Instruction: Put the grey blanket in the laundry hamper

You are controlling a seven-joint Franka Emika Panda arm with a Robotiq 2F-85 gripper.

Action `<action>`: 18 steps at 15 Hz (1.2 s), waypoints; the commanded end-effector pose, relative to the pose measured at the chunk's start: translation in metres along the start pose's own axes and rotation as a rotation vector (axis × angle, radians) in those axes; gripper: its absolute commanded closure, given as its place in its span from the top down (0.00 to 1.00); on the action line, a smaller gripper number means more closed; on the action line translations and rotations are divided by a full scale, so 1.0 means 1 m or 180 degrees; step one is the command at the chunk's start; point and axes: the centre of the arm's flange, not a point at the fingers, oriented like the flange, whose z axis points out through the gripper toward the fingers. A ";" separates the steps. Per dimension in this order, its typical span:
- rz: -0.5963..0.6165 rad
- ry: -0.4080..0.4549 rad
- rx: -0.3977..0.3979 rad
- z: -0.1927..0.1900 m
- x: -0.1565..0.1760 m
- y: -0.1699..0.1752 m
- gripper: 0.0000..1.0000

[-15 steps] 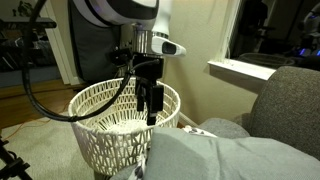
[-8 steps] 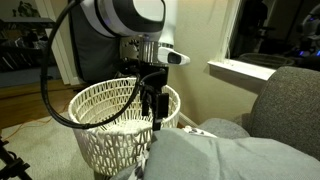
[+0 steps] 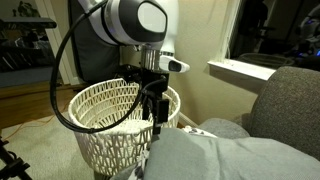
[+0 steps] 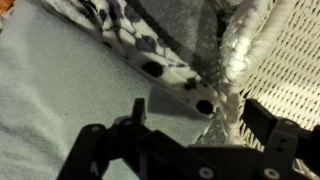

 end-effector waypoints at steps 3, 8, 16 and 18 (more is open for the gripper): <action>0.0102 -0.0007 -0.0014 0.015 -0.001 -0.005 1.00; 0.0215 0.0031 -0.0048 0.018 0.004 0.004 1.00; 0.0282 0.0074 -0.0063 0.024 0.014 0.009 1.00; 0.0288 0.0073 -0.0071 0.026 0.014 0.010 1.00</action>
